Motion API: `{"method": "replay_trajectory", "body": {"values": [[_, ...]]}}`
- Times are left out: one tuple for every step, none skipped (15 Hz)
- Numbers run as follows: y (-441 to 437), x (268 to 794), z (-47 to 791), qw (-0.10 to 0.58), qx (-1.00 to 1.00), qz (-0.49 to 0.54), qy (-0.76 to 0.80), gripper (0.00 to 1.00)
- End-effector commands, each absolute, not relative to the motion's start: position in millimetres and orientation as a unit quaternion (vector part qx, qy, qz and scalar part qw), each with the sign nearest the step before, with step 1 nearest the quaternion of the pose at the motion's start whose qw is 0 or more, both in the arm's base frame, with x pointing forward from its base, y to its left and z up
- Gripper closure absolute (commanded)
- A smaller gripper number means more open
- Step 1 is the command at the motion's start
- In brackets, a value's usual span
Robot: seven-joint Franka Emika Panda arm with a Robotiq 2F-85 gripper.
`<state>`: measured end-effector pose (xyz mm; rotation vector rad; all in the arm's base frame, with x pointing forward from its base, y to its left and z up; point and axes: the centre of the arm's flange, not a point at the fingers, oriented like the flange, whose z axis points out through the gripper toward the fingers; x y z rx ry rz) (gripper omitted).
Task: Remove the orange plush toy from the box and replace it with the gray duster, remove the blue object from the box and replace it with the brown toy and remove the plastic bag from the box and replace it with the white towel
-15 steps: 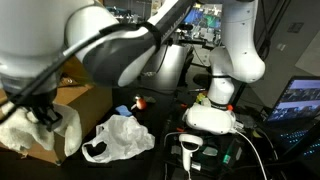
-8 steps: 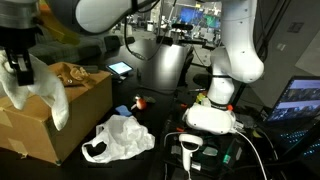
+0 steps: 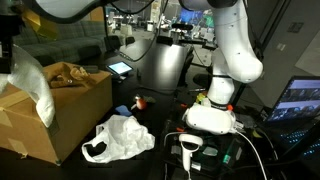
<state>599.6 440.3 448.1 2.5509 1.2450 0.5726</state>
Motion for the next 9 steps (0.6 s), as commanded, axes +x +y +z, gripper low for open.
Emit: {"method": "replay_trajectory", "body": {"values": [[454,650,445,0.092,0.897,0.205,0.381,1.0],[452,659,439,0.089,0.902,0.203,0.371,1.0],[449,668,435,0.09,0.908,0.204,0.355,1.0],[444,678,428,0.088,0.914,0.204,0.339,1.0],[439,687,422,0.089,0.92,0.207,0.321,1.0],[433,696,419,0.091,0.926,0.21,0.299,1.0],[427,705,414,0.092,0.932,0.213,0.279,1.0],[420,714,412,0.092,0.938,0.216,0.255,1.0],[414,720,410,0.094,0.942,0.22,0.235,1.0]]}}
